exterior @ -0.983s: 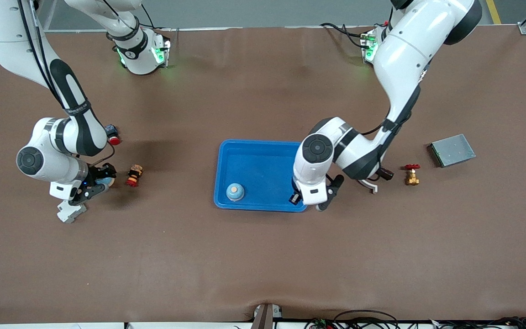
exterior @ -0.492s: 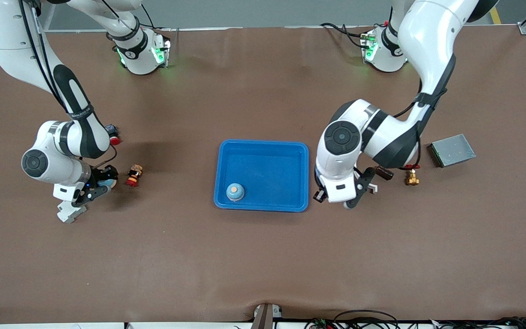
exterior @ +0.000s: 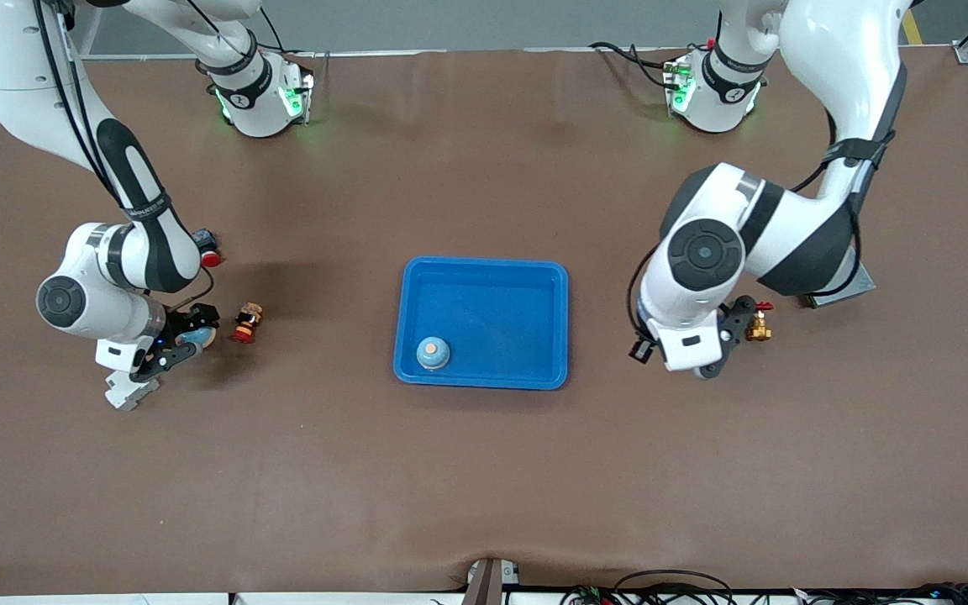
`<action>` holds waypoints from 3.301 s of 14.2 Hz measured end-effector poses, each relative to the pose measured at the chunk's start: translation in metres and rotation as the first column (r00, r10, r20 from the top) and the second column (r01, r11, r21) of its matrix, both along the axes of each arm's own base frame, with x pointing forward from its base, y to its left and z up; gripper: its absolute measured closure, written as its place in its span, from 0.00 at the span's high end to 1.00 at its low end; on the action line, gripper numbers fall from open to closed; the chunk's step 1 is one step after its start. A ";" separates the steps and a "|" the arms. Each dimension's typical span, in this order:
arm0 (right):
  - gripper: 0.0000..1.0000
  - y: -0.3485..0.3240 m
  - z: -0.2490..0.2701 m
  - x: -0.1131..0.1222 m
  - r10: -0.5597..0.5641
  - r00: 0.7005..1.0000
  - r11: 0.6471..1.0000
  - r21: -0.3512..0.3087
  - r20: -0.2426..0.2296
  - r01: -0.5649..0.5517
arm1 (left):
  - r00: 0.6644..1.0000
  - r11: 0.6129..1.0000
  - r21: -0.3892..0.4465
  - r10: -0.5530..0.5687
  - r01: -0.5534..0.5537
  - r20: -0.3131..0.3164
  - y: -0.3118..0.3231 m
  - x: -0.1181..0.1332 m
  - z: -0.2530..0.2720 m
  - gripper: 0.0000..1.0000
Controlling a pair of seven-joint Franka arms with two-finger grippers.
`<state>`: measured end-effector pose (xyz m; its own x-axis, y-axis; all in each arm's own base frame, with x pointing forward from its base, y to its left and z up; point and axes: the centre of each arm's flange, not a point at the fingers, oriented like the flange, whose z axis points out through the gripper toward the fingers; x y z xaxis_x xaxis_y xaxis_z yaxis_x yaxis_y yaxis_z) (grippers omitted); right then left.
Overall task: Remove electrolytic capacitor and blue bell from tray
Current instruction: 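Set the bell near the red buttons with the right gripper while the left carries capacitor, then place the capacitor by the valve with the left gripper while the right reaches the tray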
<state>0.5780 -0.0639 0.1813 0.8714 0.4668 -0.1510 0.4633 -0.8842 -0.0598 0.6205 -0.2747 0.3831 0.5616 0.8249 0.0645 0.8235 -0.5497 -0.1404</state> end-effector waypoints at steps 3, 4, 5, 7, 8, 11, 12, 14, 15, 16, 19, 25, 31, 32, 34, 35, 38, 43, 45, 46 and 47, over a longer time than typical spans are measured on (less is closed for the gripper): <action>1.00 0.001 0.034 0.008 -0.045 0.998 0.999 -0.001 -0.038 0.045 | 0.995 0.998 0.023 -0.061 0.062 -0.076 0.048 -0.003 -0.021 0.34; 1.00 0.004 0.051 0.010 -0.089 0.995 0.996 -0.007 -0.046 0.089 | 0.991 0.996 0.026 -0.081 0.084 -0.104 0.070 -0.004 -0.028 0.34; 1.00 0.013 0.068 0.012 -0.136 0.990 0.991 -0.016 -0.044 0.135 | 0.987 0.995 0.026 -0.097 0.101 -0.129 0.091 -0.006 -0.034 0.34; 1.00 0.045 0.100 0.012 -0.216 0.976 0.976 -0.036 -0.034 0.214 | 0.977 0.992 0.020 -0.119 0.124 -0.176 0.129 -0.010 -0.050 0.34; 1.00 0.065 0.112 0.011 -0.254 0.967 0.966 -0.047 -0.027 0.253 | 0.974 0.992 0.015 -0.123 0.128 -0.190 0.144 -0.011 -0.057 0.34; 1.00 0.121 0.132 0.007 -0.399 0.917 0.914 -0.081 0.009 0.398 | 0.963 0.987 -0.015 -0.161 0.161 -0.215 0.186 -0.013 -0.077 0.34; 1.00 0.141 0.136 0.006 -0.447 0.894 0.890 -0.088 0.023 0.448 | 0.960 0.982 -0.035 -0.190 0.187 -0.208 0.206 -0.011 -0.081 0.34; 1.00 0.186 0.143 0.004 -0.528 0.848 0.844 -0.085 0.046 0.530 | 0.954 0.970 -0.075 -0.242 0.232 -0.177 0.252 -0.006 -0.088 0.34; 1.00 0.210 0.149 0.002 -0.557 0.829 0.825 -0.077 0.057 0.560 | 0.955 0.967 -0.088 -0.251 0.240 -0.160 0.273 -0.004 -0.093 0.34; 1.00 0.232 0.156 0.001 -0.578 0.813 0.811 -0.065 0.068 0.582 | 0.957 0.966 -0.098 -0.253 0.241 -0.140 0.288 -0.003 -0.099 0.34; 1.00 0.296 0.178 -0.002 -0.622 0.777 0.779 -0.025 0.098 0.627 | 0.957 0.959 -0.078 -0.278 0.271 -0.088 0.307 -0.003 -0.123 0.34; 1.00 0.376 0.163 0.020 -0.591 0.797 0.804 0.021 0.124 0.594 | 0.968 0.967 -0.095 -0.244 0.238 -0.058 0.335 -0.002 -0.156 0.34; 1.00 0.438 0.137 0.034 -0.522 0.840 0.852 0.058 0.147 0.520 | 0.970 0.967 -0.112 -0.237 0.230 -0.051 0.336 0.001 -0.173 0.48; 1.00 0.446 0.133 0.035 -0.516 0.842 0.856 0.076 0.157 0.511 | 0.971 0.967 -0.111 -0.236 0.230 -0.047 0.336 0.002 -0.172 0.59; 1.00 0.455 0.117 0.036 -0.495 0.852 0.869 0.097 0.172 0.485 | 0.971 0.967 -0.108 -0.234 0.229 -0.039 0.337 0.005 -0.168 0.78; 1.00 0.457 0.107 0.036 -0.474 0.863 0.880 0.100 0.176 0.463 | 0.971 0.967 -0.106 -0.235 0.230 -0.036 0.337 0.006 -0.167 0.88; 1.00 0.457 0.077 0.037 -0.425 0.888 0.905 0.088 0.177 0.416 | 0.976 0.971 -0.106 -0.218 0.216 -0.014 0.320 0.012 -0.157 1.00; 1.00 0.460 0.047 0.035 -0.397 0.902 0.918 0.075 0.168 0.390 | 0.971 0.966 -0.094 -0.239 0.239 0.009 0.293 0.018 -0.128 1.00; 1.00 0.467 0.039 0.030 -0.389 0.907 0.921 0.077 0.161 0.381 | 0.969 0.966 -0.080 -0.246 0.247 0.026 0.289 0.020 -0.110 1.00; 1.00 0.469 0.035 0.028 -0.386 0.909 0.923 0.075 0.158 0.378 | 0.968 0.965 -0.071 -0.250 0.251 0.028 0.286 0.021 -0.096 1.00; 1.00 0.471 0.031 0.026 -0.383 0.910 0.924 0.075 0.156 0.376 | 0.966 0.964 -0.061 -0.259 0.260 0.031 0.280 0.021 -0.081 1.00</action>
